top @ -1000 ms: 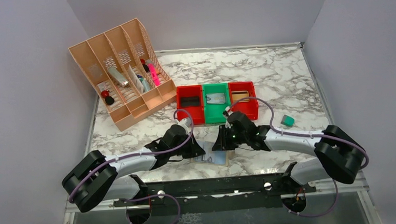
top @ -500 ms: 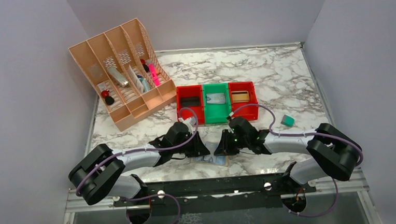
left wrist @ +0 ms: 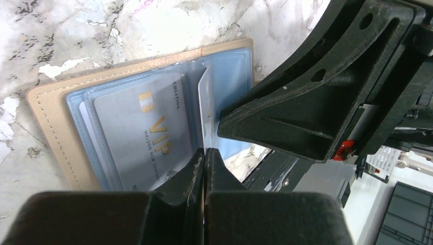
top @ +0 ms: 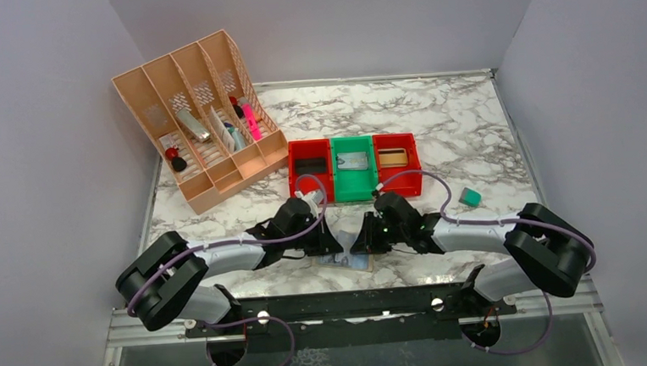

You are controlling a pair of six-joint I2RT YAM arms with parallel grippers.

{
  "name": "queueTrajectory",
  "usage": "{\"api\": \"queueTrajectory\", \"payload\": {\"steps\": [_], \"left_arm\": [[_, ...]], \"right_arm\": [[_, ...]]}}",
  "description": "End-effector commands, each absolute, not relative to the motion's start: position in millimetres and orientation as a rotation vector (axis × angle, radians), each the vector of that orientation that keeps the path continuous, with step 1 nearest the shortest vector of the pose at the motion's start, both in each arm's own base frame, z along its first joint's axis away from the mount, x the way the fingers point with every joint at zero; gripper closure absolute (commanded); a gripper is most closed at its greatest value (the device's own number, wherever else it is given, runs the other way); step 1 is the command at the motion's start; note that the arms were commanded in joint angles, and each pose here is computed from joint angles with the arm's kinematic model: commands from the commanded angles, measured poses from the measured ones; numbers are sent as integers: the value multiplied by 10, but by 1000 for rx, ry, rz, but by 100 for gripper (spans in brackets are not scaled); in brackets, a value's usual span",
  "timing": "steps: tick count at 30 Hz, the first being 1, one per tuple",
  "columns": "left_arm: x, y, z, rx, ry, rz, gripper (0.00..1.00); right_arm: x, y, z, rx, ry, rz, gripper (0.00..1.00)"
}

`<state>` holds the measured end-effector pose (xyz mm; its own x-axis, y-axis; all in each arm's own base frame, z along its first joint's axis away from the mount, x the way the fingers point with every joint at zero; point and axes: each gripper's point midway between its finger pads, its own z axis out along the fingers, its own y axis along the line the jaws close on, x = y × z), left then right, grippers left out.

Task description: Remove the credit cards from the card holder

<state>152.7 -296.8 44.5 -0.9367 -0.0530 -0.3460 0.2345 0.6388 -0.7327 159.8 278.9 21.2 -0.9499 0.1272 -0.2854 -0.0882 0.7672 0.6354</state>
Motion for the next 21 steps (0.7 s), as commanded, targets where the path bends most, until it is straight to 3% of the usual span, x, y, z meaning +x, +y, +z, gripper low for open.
{"api": "queueTrajectory", "payload": {"steps": [1, 11, 21], "left_arm": [[1643, -2911, 512, 135, 2492, -1121, 100], [1702, -2814, 689, 105, 2432, -1079, 100], [1796, -2606, 812, 60, 2403, -939, 100]], "right_arm": [[1612, 2395, -53, 31, 2705, 672, 78], [1833, 2477, 320, -85, 2590, 663, 76], [1771, 2944, 740, -243, 2473, 1014, 74]]}}
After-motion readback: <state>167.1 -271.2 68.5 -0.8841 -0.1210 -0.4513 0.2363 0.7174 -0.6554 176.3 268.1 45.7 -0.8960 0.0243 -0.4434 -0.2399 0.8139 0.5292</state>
